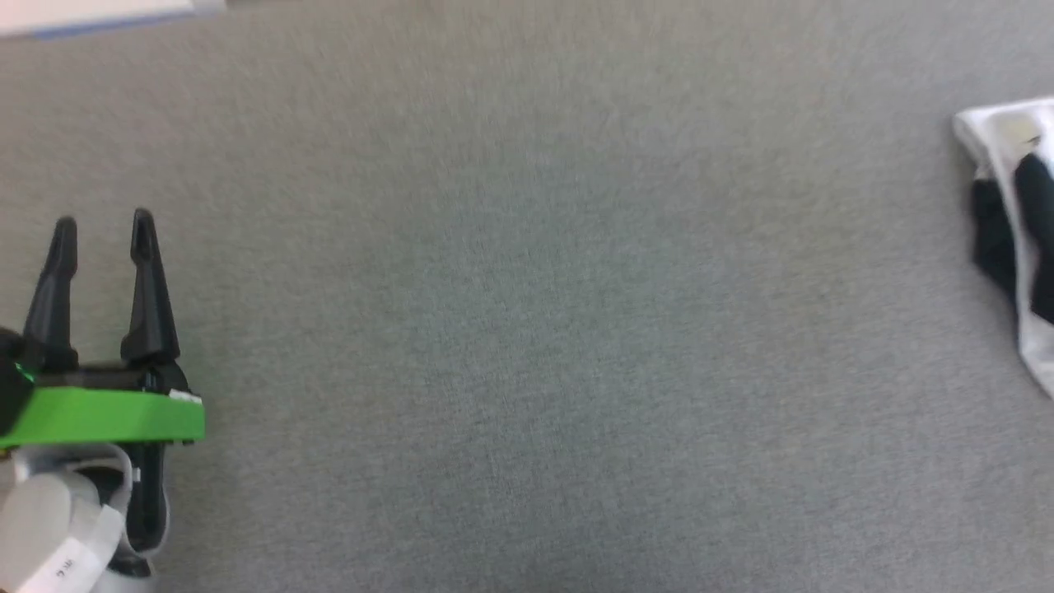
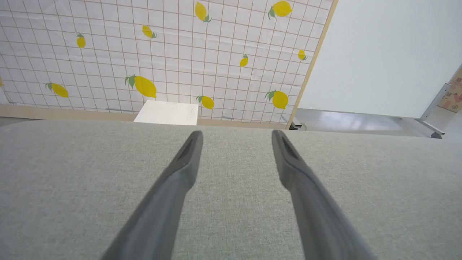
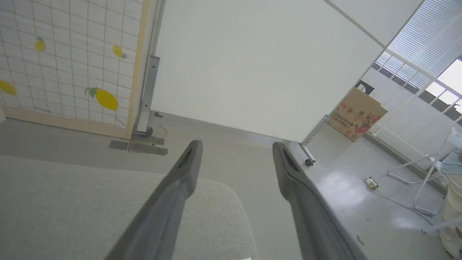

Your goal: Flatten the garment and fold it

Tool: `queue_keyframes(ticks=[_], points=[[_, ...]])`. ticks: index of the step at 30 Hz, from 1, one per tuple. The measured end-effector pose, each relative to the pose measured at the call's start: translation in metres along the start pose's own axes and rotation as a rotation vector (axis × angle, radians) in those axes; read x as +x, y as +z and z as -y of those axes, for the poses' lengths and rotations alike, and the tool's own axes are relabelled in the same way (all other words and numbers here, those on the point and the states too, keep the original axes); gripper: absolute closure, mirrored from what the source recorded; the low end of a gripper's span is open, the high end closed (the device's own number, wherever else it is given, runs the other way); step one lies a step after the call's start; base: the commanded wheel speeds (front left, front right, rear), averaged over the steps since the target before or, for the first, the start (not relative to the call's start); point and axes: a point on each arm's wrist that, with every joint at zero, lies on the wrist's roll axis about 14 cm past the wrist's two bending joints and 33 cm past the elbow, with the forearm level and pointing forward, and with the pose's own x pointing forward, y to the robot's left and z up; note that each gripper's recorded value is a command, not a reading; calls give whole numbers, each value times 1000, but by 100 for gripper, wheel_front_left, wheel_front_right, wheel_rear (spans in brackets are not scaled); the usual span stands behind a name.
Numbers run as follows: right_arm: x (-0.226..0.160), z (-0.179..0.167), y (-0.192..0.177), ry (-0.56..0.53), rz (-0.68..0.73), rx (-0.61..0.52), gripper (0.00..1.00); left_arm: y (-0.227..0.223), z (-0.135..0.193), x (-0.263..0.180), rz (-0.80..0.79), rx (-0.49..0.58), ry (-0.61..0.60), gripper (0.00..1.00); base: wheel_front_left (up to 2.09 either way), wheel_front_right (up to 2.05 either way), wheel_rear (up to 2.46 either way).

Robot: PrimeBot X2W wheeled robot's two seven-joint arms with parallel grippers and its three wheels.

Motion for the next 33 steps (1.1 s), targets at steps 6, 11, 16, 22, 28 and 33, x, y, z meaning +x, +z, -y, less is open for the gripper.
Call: queue_keyframes(ticks=[6,11,16,22,28,33], points=[[-29,-52,99,110,348,285,0,46,-5,-23,103,8,94,0,0,0,0],[-71,-80,148,164,562,497,0,80,-5,-45,178,17,152,0,0,0,0],[-108,-89,145,153,650,613,0,105,1,-65,233,48,170,0,0,0,0],[-143,-108,106,186,630,752,0,114,12,-90,248,54,182,0,0,0,0],[-168,-147,64,257,522,772,0,112,11,-110,235,82,203,0,0,0,0],[-177,-164,37,279,448,748,0,96,10,-120,186,84,210,0,0,0,0]])
